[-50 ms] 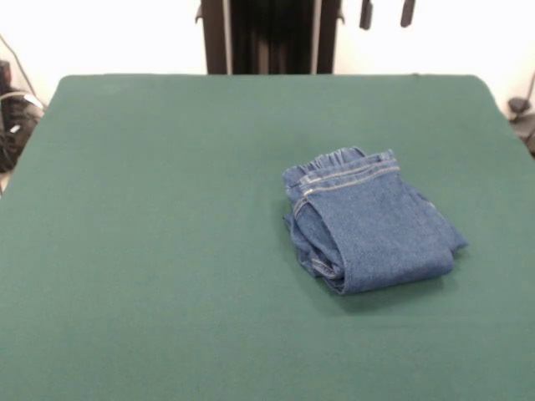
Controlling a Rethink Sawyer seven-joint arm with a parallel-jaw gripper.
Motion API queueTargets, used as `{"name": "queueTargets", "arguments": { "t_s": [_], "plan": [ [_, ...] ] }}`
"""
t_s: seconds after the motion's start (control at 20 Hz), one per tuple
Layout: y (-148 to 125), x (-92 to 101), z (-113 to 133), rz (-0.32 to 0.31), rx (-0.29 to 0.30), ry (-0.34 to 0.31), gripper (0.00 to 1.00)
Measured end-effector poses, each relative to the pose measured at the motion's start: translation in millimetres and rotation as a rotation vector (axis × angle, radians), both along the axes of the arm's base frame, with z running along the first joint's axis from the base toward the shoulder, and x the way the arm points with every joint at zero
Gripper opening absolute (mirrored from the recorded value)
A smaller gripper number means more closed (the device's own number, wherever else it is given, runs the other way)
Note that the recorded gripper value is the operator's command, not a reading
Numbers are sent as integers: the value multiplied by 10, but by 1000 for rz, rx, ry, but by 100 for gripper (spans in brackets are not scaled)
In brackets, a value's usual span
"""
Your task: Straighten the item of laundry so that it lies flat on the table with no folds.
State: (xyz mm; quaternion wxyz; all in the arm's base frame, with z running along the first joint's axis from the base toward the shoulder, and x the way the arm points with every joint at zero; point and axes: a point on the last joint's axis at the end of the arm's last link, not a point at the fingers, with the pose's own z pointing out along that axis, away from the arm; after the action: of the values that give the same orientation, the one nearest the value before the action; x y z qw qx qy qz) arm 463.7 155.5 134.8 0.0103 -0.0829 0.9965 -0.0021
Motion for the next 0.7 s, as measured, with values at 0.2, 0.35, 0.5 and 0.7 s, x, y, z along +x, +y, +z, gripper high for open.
{"name": "queueTargets", "arguments": {
  "t_s": [0.2, 0.35, 0.5, 0.7],
  "plan": [
    [-1, -13, -85, 0, 0, 6, 100],
    [-3, -11, -161, 0, -1, 10, 100],
    [3, 8, -234, 1, -2, 13, 100],
    [9, 51, -323, 3, -3, 18, 100]
  ]
}}
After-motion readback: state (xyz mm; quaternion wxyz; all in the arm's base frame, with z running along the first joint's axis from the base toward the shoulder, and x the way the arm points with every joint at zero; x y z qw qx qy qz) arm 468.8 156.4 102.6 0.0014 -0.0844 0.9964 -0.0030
